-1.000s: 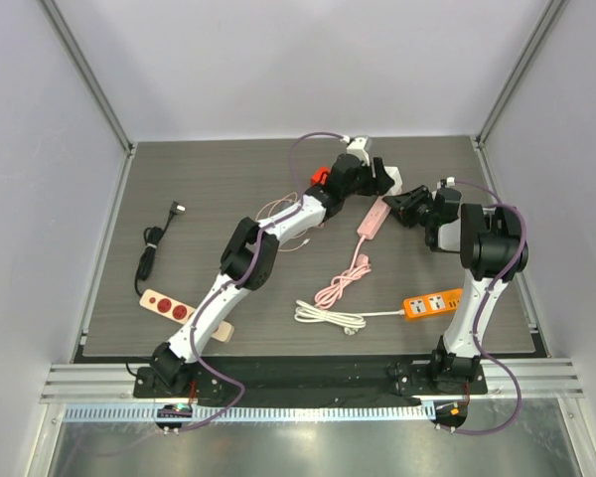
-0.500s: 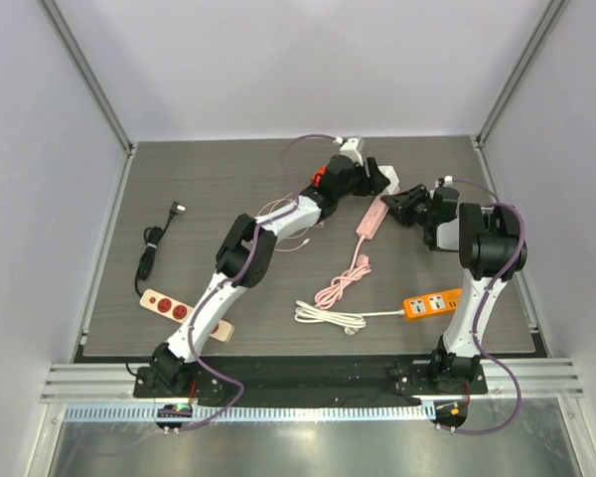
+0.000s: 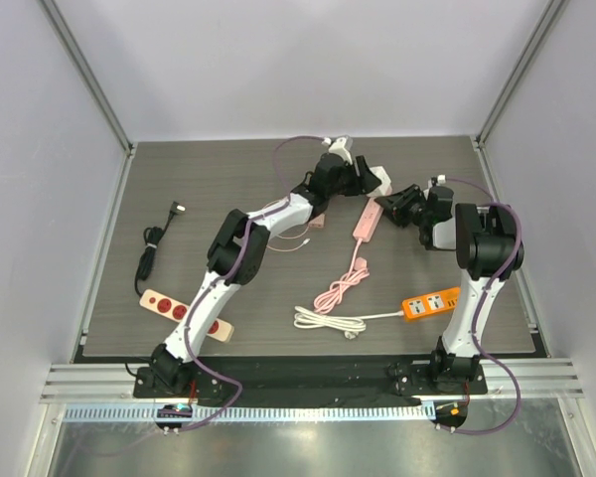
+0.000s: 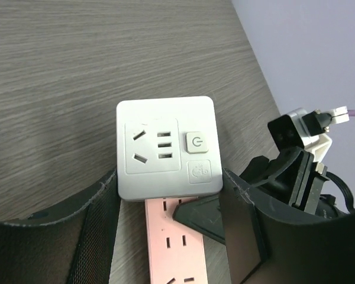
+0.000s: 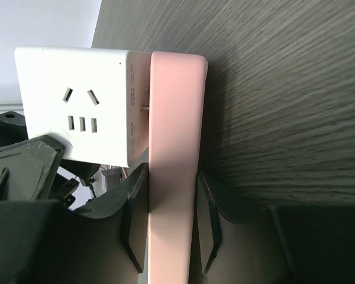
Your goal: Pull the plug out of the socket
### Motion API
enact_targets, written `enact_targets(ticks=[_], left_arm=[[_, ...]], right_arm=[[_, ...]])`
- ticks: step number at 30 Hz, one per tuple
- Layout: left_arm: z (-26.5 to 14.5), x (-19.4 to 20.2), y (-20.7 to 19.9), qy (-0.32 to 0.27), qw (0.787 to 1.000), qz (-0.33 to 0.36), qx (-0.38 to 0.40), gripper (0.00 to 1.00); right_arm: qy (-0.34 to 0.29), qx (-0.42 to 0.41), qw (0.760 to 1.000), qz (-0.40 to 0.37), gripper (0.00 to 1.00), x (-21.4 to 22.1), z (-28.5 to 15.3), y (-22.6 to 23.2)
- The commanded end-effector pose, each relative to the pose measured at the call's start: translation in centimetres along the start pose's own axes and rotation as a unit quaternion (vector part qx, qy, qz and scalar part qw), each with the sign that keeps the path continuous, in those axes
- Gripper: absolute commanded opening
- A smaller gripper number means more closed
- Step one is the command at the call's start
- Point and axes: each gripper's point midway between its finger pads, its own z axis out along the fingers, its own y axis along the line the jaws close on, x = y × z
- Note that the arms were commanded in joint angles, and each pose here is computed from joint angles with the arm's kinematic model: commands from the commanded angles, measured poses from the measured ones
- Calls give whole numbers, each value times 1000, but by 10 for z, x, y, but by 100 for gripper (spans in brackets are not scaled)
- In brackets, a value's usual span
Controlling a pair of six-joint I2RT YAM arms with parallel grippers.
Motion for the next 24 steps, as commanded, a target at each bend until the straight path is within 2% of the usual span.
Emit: enact_targets(ticks=[1, 2, 4, 10, 15, 16, 17, 18, 19, 20, 24], left_arm=[[-13, -50, -34, -47, 998, 39, -9, 0], [-14, -58, -34, -53, 994, 95, -30, 0], [-16, -61, -26, -58, 989, 117, -66, 0], [-21, -71, -33, -61, 996, 64, -4, 0], [-29, -95, -41, -96, 993, 66, -9, 0], [-31, -85, -32, -94, 993, 62, -17, 0], [-41, -108, -52, -134, 989, 59, 14, 0], [-45, -112, -57, -146, 987, 52, 28, 0], [-47, -104, -55, -144, 988, 32, 39, 0], [-53, -116, -69, -163, 984, 26, 71, 0], [-55, -118, -79, -170, 979, -4, 108, 0]], right_arm=[[-7, 43, 999, -22, 1, 0, 0, -26], [-7, 44, 999, -22, 1, -1, -1, -26], [-9, 45, 999, -22, 1, -1, -1, -26], [-8, 56, 998, -23, 1, -1, -2, -30], [-18, 78, 997, -24, 1, -4, -5, -36], [-20, 81, 996, -22, 1, -3, -6, -37], [-23, 83, 996, -21, 1, -4, -6, -37], [-26, 83, 996, -22, 1, -5, -7, -36], [-26, 84, 996, -23, 1, -5, -7, -37], [-26, 86, 996, -24, 1, -5, -8, -38], [-27, 96, 995, -31, 1, -6, -9, -40]])
